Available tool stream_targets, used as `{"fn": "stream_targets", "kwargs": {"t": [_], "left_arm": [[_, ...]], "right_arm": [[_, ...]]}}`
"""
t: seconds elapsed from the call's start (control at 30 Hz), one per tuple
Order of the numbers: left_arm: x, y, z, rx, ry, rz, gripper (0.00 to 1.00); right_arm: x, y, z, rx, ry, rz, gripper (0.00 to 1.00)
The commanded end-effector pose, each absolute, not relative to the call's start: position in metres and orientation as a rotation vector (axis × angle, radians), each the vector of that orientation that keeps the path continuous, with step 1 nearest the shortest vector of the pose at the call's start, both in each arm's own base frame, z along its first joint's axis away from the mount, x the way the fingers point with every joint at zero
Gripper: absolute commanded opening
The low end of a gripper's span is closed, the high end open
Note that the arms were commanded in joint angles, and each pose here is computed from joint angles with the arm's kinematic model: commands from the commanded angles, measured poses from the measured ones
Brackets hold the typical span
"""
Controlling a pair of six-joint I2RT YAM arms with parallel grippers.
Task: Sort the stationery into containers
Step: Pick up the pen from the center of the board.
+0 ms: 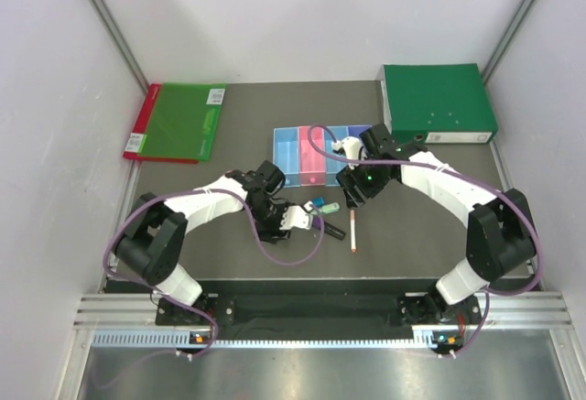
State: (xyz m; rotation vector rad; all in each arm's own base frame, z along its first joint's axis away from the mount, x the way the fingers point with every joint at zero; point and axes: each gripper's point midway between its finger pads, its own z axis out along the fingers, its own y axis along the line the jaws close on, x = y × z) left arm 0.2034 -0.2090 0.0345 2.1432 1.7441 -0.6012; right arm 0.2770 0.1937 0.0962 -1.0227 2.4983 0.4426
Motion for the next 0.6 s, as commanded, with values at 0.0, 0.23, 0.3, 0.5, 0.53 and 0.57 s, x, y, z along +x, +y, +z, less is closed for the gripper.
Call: {"fn": "stream_targets", "kwargs": {"t": [0.0,0.23,0.3,0.5,0.53,0.57], "left_arm": [[0.209,-0.217,0.032,2.117,1.763,-0.584,0.53],[0.222,-0.216,0.022,2.093,1.822,-0.488,0.50],[0.225,-0.216,0.021,2.084,1.832,-0.468,0.50],[0.224,-0.218,0.014,2.085,1.864,-0.470,0.45],[0.224,-0.218,0.013,2.083,1.872,-0.468,0.44],[0.225,-0.218,0.012,2.080,1.871,-0.463,0.41]], "right_arm": [[0.277,0.205,0.104,-0.991,2.444,0.480,0.67],[0.274,0.201,0.114,-0.977,2.420,0.466,0.67],[0.274,0.200,0.116,-0.976,2.413,0.457,0.68],[0.278,0.201,0.121,-0.963,2.397,0.456,0.68],[0.279,0.202,0.122,-0.965,2.395,0.455,0.68],[0.279,0.202,0.123,-0.963,2.392,0.455,0.68]]}}
